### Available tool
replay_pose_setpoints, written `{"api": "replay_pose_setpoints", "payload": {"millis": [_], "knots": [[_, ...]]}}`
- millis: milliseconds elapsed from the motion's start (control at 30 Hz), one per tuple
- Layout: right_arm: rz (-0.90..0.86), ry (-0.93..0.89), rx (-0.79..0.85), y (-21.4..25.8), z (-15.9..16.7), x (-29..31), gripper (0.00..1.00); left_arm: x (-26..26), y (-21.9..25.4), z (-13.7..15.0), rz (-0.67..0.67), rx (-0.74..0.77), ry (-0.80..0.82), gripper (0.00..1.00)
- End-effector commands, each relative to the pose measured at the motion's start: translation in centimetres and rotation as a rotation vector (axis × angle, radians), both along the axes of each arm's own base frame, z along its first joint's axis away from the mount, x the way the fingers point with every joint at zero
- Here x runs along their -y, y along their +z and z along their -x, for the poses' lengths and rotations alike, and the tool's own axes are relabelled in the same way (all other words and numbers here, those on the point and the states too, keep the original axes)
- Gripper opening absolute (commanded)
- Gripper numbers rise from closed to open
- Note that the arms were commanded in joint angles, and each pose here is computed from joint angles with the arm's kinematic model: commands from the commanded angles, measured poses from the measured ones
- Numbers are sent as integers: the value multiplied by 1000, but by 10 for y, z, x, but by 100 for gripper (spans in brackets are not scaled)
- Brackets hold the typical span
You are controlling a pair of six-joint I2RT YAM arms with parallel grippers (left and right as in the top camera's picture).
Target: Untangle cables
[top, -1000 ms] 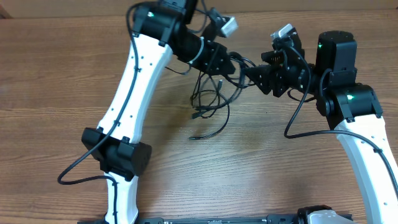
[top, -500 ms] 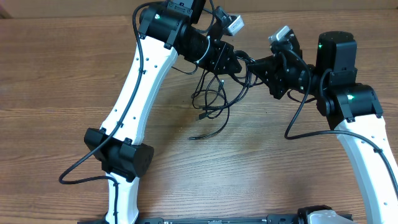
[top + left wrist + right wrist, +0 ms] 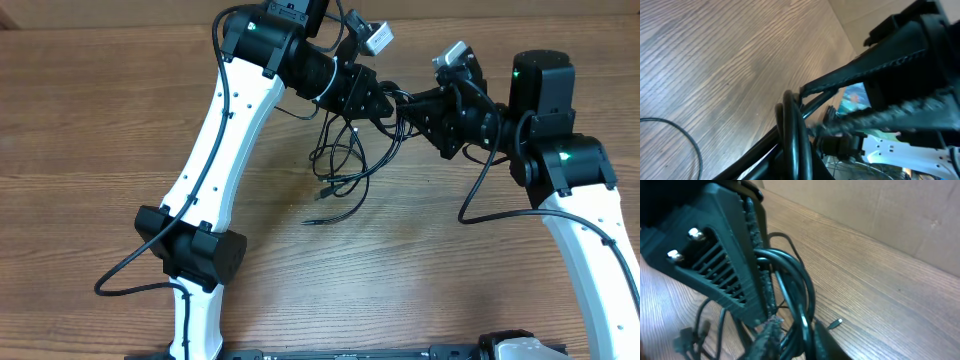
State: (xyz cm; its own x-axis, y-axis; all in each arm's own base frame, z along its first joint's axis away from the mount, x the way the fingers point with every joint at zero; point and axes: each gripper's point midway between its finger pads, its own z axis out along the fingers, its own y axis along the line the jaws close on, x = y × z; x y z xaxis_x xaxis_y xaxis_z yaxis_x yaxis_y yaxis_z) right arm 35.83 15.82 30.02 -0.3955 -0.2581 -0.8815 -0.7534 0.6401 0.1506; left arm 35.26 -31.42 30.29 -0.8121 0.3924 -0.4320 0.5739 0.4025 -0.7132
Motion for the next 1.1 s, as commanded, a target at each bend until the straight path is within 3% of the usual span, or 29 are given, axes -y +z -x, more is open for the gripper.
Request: {"api": "replay_pose_setpoints", "payload": {"millis": [0,200,267,400,467,500,633,1067], "knots": [[-5,9,20,7,0,-2,16,8,22,11,97,-23,-40,5],[-5,9,20,7,0,-2,13,9,22,11,98,-34,-35,4],[-5,9,20,7,0,-2,33,9,22,11,98,-35,-35,4],[-1,4,21,7,-1,-1,34,9,22,11,98,-35,-35,4],[5,-4,21,6,-2,0,27,9,22,11,98,-35,-35,4],[9,-10,22,6,-3,1,13,9,22,11,98,-34,-35,4],[9,-9,22,6,-3,1,4,9,22,10,95,-30,-33,4],[-26,-37,-20,7,-3,1,4,-8,2,-13,-40,27,69,4]]}}
